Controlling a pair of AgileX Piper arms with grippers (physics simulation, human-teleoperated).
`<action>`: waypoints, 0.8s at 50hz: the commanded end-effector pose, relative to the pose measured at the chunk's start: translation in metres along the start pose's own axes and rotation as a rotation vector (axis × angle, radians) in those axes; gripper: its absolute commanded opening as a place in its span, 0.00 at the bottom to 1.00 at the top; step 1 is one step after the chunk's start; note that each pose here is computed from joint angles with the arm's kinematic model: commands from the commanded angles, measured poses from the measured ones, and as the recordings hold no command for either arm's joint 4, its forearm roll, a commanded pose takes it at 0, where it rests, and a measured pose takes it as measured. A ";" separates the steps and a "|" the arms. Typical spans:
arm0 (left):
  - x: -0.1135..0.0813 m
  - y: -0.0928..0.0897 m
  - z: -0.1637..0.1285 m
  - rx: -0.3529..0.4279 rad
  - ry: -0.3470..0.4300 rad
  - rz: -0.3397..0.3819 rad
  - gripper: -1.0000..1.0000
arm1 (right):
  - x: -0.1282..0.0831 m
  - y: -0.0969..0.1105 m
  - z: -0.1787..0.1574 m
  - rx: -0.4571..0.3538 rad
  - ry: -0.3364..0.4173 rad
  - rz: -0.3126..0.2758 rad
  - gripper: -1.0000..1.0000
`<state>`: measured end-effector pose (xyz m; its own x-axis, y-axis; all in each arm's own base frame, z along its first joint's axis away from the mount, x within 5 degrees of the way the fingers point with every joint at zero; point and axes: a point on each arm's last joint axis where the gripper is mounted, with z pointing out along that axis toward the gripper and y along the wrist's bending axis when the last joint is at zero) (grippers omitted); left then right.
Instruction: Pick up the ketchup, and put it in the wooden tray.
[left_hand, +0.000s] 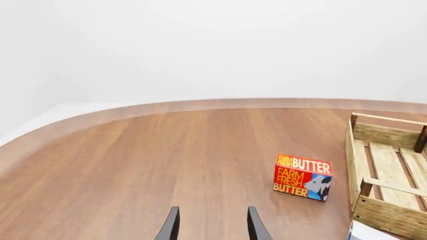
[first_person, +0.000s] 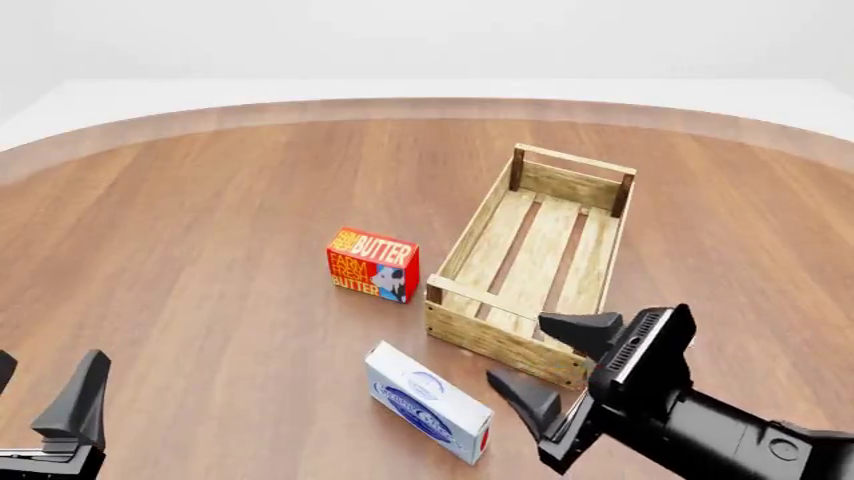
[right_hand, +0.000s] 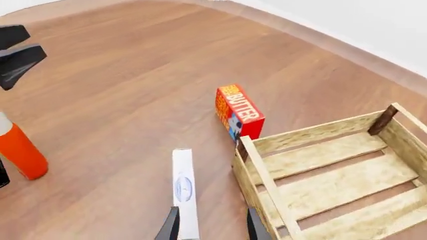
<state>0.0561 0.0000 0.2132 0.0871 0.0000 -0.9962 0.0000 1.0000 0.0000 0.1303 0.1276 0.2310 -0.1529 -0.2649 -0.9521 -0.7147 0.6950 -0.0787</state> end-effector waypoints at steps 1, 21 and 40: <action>0.000 0.000 0.000 0.000 0.000 0.000 1.00 | -0.008 0.031 0.041 -0.137 0.040 0.001 1.00; 0.000 0.000 0.000 0.000 0.000 0.000 1.00 | -0.023 0.077 0.083 -0.273 0.091 -0.015 1.00; 0.000 0.000 0.000 0.000 0.000 0.000 1.00 | -0.034 0.125 0.105 -0.394 0.094 -0.090 1.00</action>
<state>0.0561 0.0000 0.2132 0.0871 0.0000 -0.9962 0.0000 1.0000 0.0000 0.1275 0.2676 0.2259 -0.1500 -0.3633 -0.9195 -0.9061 0.4226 -0.0192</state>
